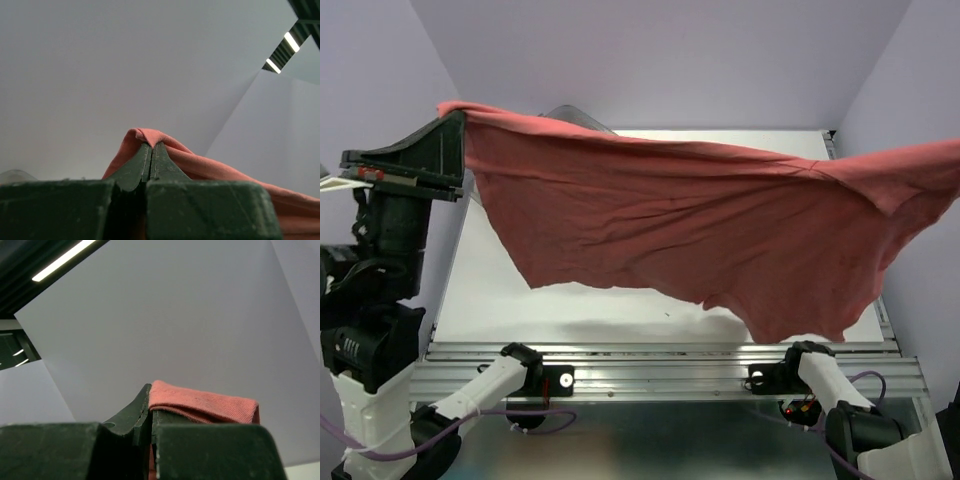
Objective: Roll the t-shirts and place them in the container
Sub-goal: Flatten out the T-shirt at the center of the board.
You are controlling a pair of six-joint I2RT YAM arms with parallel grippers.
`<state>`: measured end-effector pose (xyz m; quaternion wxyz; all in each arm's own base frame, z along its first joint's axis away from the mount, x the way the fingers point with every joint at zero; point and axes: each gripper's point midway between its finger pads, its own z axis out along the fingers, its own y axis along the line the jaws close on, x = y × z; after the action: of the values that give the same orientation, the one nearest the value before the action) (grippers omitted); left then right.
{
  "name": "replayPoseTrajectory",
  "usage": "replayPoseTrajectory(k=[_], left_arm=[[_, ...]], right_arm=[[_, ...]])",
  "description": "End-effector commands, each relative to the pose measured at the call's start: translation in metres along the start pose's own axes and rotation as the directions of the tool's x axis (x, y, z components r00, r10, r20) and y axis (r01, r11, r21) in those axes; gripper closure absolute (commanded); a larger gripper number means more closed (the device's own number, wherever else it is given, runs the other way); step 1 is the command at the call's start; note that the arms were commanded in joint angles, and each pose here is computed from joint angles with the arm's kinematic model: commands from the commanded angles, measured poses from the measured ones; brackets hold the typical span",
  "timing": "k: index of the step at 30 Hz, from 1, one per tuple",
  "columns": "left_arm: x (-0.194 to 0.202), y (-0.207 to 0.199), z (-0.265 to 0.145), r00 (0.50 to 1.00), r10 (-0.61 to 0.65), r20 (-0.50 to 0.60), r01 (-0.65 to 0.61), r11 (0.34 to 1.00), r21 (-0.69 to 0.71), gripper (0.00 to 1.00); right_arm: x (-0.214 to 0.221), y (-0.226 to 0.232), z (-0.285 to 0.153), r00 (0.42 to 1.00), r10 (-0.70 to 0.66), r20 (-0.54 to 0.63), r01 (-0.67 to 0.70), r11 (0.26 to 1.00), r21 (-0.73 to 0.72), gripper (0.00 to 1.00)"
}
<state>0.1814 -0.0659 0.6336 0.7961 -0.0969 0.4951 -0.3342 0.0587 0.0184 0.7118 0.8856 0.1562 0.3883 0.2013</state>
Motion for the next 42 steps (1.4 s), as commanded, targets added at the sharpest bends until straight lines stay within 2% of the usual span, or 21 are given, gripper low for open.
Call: replayPoseTrajectory(k=[1, 7, 13, 14, 17, 21, 22, 25, 26, 29, 30, 31, 35, 36, 38, 42], left_arm=[[-0.038, -0.015, -0.010, 0.995, -0.008, 0.103, 0.004, 0.999, 0.043, 1.00], [0.002, -0.003, 0.019, 1.000, -0.001, 0.025, 0.001, 1.000, 0.015, 1.00], [0.085, 0.026, 0.065, 0.991, 0.018, -0.129, -0.023, 0.999, -0.036, 1.00], [0.098, 0.030, 0.071, 0.988, 0.022, -0.152, -0.029, 0.999, -0.040, 1.00], [0.147, 0.049, 0.091, 0.970, 0.037, -0.242, -0.054, 0.997, -0.063, 1.00], [0.239, 0.085, 0.120, 0.918, 0.054, -0.392, -0.097, 0.991, -0.092, 1.00], [0.258, 0.091, 0.123, 0.904, 0.054, -0.425, -0.101, 0.991, -0.090, 1.00], [0.321, 0.116, 0.140, 0.861, 0.055, -0.506, -0.122, 0.988, -0.100, 1.00], [0.355, 0.134, 0.144, 0.832, 0.053, -0.552, -0.142, 0.983, -0.120, 1.00], [0.393, 0.150, 0.159, 0.806, 0.065, -0.588, -0.164, 0.980, -0.116, 1.00], [0.430, 0.169, 0.158, 0.769, 0.065, -0.636, -0.189, 0.974, -0.129, 1.00], [0.433, 0.171, 0.169, 0.771, 0.075, -0.632, -0.195, 0.973, -0.122, 1.00], [0.483, 0.186, 0.185, 0.725, 0.103, -0.681, -0.212, 0.974, -0.079, 1.00], [0.504, 0.197, 0.184, 0.703, 0.103, -0.703, -0.221, 0.972, -0.080, 1.00], [0.507, 0.195, 0.197, 0.709, 0.120, -0.694, -0.223, 0.973, -0.059, 1.00], [0.541, 0.215, 0.205, 0.676, 0.151, -0.721, -0.259, 0.965, -0.041, 1.00]], right_arm=[[-0.005, -0.002, -0.003, 1.000, -0.012, 0.019, 0.011, 1.000, 0.020, 0.99], [-0.001, -0.037, -0.011, 0.998, -0.060, 0.023, 0.055, 0.984, 0.170, 0.99], [0.078, -0.121, 0.003, 0.973, -0.121, -0.196, 0.191, 0.901, 0.390, 0.99], [0.101, -0.146, 0.004, 0.958, -0.128, -0.255, 0.234, 0.866, 0.442, 0.99], [0.138, -0.182, 0.004, 0.927, -0.132, -0.352, 0.306, 0.809, 0.502, 0.99], [0.206, -0.232, 0.000, 0.856, -0.091, -0.508, 0.397, 0.747, 0.534, 0.99], [0.235, -0.253, -0.005, 0.826, -0.069, -0.560, 0.427, 0.725, 0.540, 0.99], [0.289, -0.296, -0.023, 0.760, -0.027, -0.649, 0.500, 0.663, 0.557, 0.99], [0.301, -0.307, -0.028, 0.744, -0.014, -0.668, 0.519, 0.641, 0.565, 0.99], [0.346, -0.346, -0.044, 0.679, 0.034, -0.734, 0.591, 0.569, 0.572, 0.99], [0.356, -0.354, -0.046, 0.670, 0.045, -0.741, 0.598, 0.558, 0.575, 0.99], [0.373, -0.367, -0.050, 0.642, 0.066, -0.764, 0.621, 0.540, 0.568, 0.99], [0.412, -0.399, -0.058, 0.594, 0.105, -0.798, 0.667, 0.491, 0.561, 0.99], [0.418, -0.404, -0.057, 0.592, 0.112, -0.798, 0.671, 0.479, 0.566, 0.99], [0.435, -0.418, -0.055, 0.578, 0.124, -0.807, 0.685, 0.464, 0.562, 0.99], [0.452, -0.439, -0.043, 0.576, 0.113, -0.810, 0.702, 0.440, 0.561, 0.99]])
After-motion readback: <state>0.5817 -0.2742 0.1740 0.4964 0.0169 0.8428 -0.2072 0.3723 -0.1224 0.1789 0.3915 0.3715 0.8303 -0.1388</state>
